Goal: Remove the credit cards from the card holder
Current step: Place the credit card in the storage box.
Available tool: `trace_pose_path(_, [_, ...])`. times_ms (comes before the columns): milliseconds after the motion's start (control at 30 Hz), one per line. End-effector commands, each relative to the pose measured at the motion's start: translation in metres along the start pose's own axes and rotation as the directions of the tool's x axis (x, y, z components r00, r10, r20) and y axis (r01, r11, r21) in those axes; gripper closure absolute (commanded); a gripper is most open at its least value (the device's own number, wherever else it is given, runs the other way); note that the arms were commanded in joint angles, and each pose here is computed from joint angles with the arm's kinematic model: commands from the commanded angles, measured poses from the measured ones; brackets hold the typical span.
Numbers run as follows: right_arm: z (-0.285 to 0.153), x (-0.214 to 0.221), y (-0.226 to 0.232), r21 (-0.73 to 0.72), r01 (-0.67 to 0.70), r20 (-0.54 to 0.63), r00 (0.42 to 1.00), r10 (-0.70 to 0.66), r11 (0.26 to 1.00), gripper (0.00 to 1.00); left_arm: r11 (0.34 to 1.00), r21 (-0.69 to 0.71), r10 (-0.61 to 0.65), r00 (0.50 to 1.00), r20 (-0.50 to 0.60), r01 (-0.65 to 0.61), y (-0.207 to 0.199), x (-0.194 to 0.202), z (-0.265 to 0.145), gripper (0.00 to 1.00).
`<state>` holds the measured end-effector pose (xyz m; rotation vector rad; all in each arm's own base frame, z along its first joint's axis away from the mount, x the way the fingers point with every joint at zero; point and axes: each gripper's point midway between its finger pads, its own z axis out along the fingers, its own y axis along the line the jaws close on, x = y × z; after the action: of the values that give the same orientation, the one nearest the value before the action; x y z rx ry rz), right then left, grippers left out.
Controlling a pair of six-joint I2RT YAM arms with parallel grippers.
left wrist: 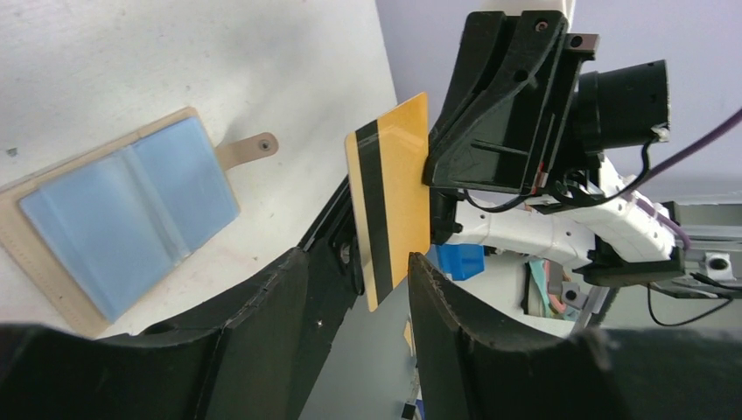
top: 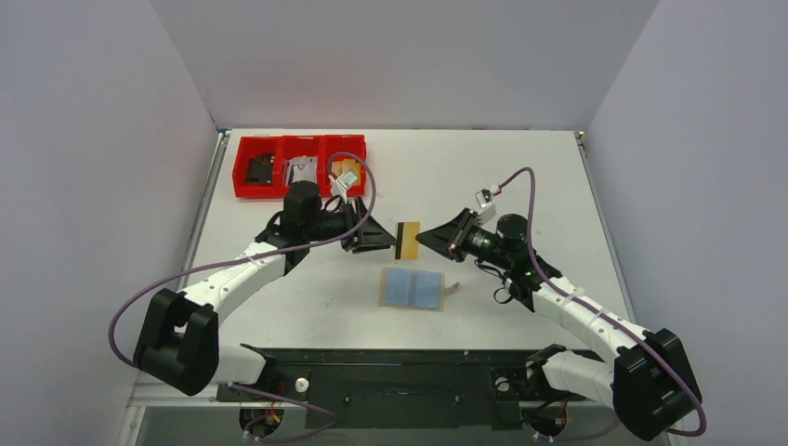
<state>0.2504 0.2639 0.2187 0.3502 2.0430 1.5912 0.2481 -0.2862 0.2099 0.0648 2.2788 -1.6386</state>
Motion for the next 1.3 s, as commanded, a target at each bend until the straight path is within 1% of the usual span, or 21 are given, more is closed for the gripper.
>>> trace_pose_path(0, [-0.003, -0.009, 0.038, -0.123, 0.034, 0.019, 0.999, -0.032, 0.992, 1.00, 0.985, 0.157, 0.071, 0.997, 0.014, -0.072, -0.037, -0.005, -0.006, 0.57])
trace_pose_path(300, [0.001, -0.007, 0.043, -0.144, 0.027, 0.000, 1.000, -0.028, 0.989, 1.00, 0.979, 0.202, 0.047, 0.999, -0.024, -0.041, -0.042, 0.003, 0.002, 0.57])
trace_pose_path(433, [0.003, -0.006, 0.044, -0.147, 0.031, -0.006, 0.999, -0.032, 0.989, 1.00, 0.978, 0.208, 0.029, 0.999, -0.042, -0.020, -0.040, 0.005, 0.007, 0.60])
trace_pose_path(600, [0.004, -0.004, 0.039, -0.129, 0.041, -0.008, 0.999, -0.042, 0.991, 1.00, 0.976, 0.219, 0.015, 0.998, -0.054, -0.003, -0.041, 0.006, 0.011, 0.74])
trace_pose_path(667, [0.004, -0.004, 0.037, -0.121, 0.045, -0.007, 0.999, -0.046, 0.992, 1.00, 0.975, 0.221, 0.016, 0.998, -0.060, -0.002, -0.042, 0.007, 0.012, 0.83])
trace_pose_path(700, [0.004, -0.004, 0.037, -0.119, 0.047, -0.007, 0.999, -0.049, 0.992, 1.00, 0.975, 0.221, 0.016, 0.998, -0.059, -0.003, -0.042, 0.007, 0.013, 0.93])
trace_pose_path(733, [0.004, -0.004, 0.035, -0.111, 0.054, -0.006, 0.998, -0.055, 0.992, 1.00, 0.976, 0.219, 0.015, 0.998, -0.059, -0.002, -0.041, 0.007, 0.014, 0.98])
trace_pose_path(800, [0.003, -0.006, 0.031, -0.080, 0.073, 0.006, 0.997, -0.073, 0.994, 0.87, 0.976, 0.215, 0.016, 0.999, -0.052, -0.004, -0.041, 0.006, 0.015, 1.00])
trace_pose_path(833, [0.002, -0.003, 0.022, -0.034, 0.063, -0.003, 0.998, -0.063, 0.997, 0.70, 0.977, 0.213, 0.017, 0.999, -0.050, -0.006, -0.040, 0.007, 0.015, 1.00])
trace_pose_path(867, [0.001, -0.009, 0.021, -0.013, 0.101, 0.021, 0.995, -0.101, 0.995, 0.62, 0.979, 0.205, 0.014, 0.999, -0.047, -0.004, -0.039, 0.006, 0.015, 1.00])
trace_pose_path(900, [-0.001, -0.007, 0.008, 0.057, 0.094, 0.012, 0.995, -0.095, 0.994, 0.49, 0.979, 0.203, 0.020, 0.999, -0.042, -0.012, -0.039, 0.006, 0.016, 1.00])
trace_pose_path(933, [-0.003, -0.014, 0.009, 0.084, 0.139, 0.044, 0.989, -0.143, 0.987, 0.45, 0.981, 0.192, 0.017, 0.999, -0.035, -0.010, -0.038, 0.004, 0.016, 1.00])
trace_pose_path(967, [-0.007, -0.012, -0.005, 0.152, 0.134, 0.034, 0.990, -0.140, 0.979, 0.39, 0.985, 0.175, 0.017, 0.999, -0.035, -0.011, -0.035, 0.004, 0.016, 1.00])
trace_pose_path(1000, [-0.011, -0.021, -0.005, 0.189, 0.171, 0.071, 0.980, -0.187, 0.967, 0.38, 0.986, 0.164, 0.025, 1.000, -0.017, -0.022, -0.036, 0.001, 0.015, 1.00])
trace_pose_path(1067, [-0.022, -0.029, -0.020, 0.299, 0.188, 0.096, 0.970, -0.225, 0.936, 0.36, 0.993, 0.111, 0.038, 0.999, 0.011, -0.039, -0.030, -0.005, 0.015, 1.00])
trace_pose_path(1100, [-0.029, -0.028, -0.029, 0.353, 0.196, 0.083, 0.967, -0.239, 0.915, 0.35, 0.997, 0.060, 0.043, 0.999, 0.008, -0.043, -0.020, -0.004, 0.015, 1.00])
trace_pose_path(1133, [-0.033, -0.034, -0.033, 0.392, 0.196, 0.107, 0.961, -0.256, 0.899, 0.35, 0.998, 0.023, 0.064, 0.997, 0.053, -0.065, -0.022, -0.016, 0.014, 1.00])
trace_pose_path(1167, [-0.038, -0.034, -0.040, 0.427, 0.199, 0.100, 0.959, -0.265, 0.882, 0.35, 0.997, -0.038, 0.074, 0.996, 0.046, -0.072, -0.010, -0.014, 0.012, 1.00])
trace_pose_path(1200, [-0.041, -0.037, -0.043, 0.447, 0.199, 0.112, 0.955, -0.276, 0.872, 0.35, 0.992, -0.087, 0.096, 0.991, 0.092, -0.088, -0.011, -0.028, 0.010, 1.00])
trace_pose_path(1233, [-0.044, -0.036, -0.047, 0.465, 0.203, 0.105, 0.954, -0.282, 0.862, 0.35, 0.983, -0.158, 0.102, 0.992, 0.077, -0.089, 0.001, -0.026, 0.007, 1.00])
trace_pose_path(1267, [-0.046, -0.037, -0.049, 0.478, 0.204, 0.108, 0.952, -0.287, 0.854, 0.35, 0.972, -0.210, 0.135, 0.983, 0.125, -0.107, 0.002, -0.042, 0.003, 1.00])
